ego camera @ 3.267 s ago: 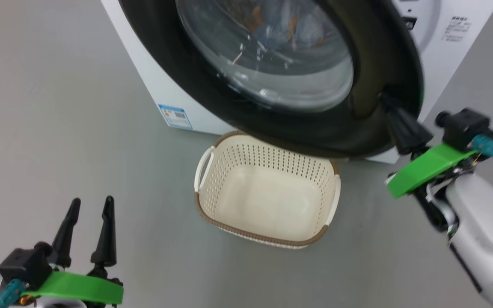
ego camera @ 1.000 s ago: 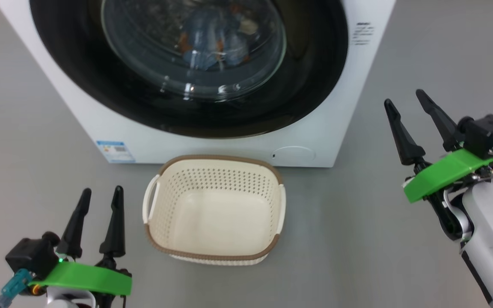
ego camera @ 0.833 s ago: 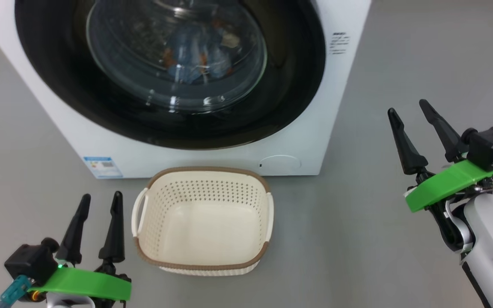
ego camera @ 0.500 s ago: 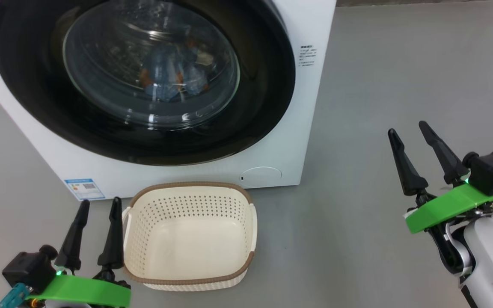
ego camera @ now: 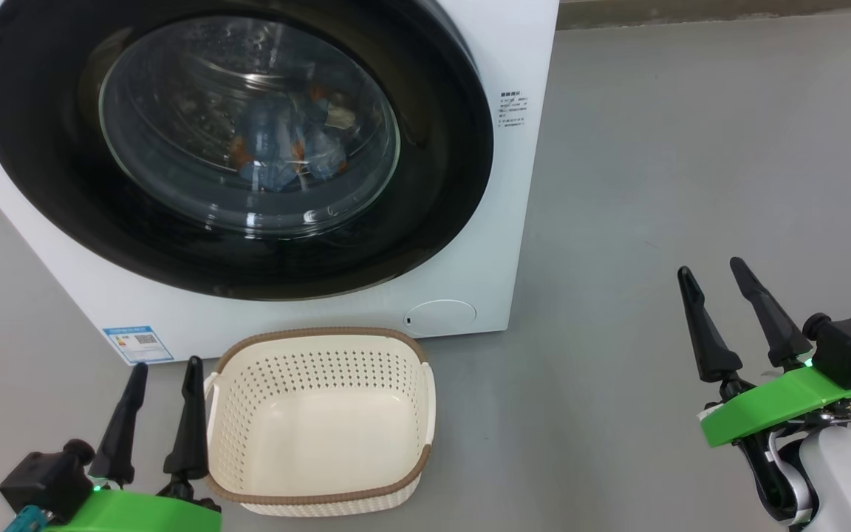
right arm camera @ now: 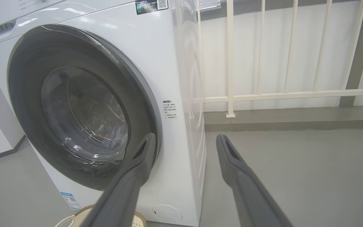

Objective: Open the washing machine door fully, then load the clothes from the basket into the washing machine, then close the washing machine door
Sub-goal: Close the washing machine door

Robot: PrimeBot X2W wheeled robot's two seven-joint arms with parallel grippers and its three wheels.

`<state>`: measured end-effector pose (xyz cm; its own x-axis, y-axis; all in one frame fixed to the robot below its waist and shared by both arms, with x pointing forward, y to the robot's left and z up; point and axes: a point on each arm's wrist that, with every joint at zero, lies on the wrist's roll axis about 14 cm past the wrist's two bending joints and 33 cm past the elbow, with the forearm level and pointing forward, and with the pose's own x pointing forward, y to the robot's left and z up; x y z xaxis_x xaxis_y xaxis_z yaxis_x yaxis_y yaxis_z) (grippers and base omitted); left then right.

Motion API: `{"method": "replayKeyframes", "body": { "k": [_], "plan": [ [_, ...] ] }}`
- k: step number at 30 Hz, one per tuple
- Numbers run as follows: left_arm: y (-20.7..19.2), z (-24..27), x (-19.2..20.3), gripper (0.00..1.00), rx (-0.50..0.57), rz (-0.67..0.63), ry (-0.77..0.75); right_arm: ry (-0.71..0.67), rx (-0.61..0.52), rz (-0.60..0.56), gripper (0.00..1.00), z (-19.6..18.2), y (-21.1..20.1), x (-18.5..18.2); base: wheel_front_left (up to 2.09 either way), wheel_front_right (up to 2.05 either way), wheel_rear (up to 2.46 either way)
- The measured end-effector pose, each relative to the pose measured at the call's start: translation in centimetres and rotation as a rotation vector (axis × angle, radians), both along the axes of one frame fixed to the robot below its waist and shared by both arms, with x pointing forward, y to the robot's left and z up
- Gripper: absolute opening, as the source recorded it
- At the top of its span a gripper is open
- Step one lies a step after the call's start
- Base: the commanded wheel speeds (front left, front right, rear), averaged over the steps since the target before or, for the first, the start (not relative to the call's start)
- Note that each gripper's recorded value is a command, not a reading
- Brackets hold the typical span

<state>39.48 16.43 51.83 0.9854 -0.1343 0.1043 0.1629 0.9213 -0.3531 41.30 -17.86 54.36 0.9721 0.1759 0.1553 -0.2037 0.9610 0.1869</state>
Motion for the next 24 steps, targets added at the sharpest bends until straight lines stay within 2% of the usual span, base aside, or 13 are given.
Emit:
{"method": "replayKeyframes", "body": {
  "k": [24],
  "plan": [
    [0.75, 0.36, 0.05, 1.0, 0.0, 0.031, -0.008, -0.011, -0.005, -0.003, 1.0, 0.22, 0.24, 0.2, 0.0, 0.0, 0.0]
  ]
}}
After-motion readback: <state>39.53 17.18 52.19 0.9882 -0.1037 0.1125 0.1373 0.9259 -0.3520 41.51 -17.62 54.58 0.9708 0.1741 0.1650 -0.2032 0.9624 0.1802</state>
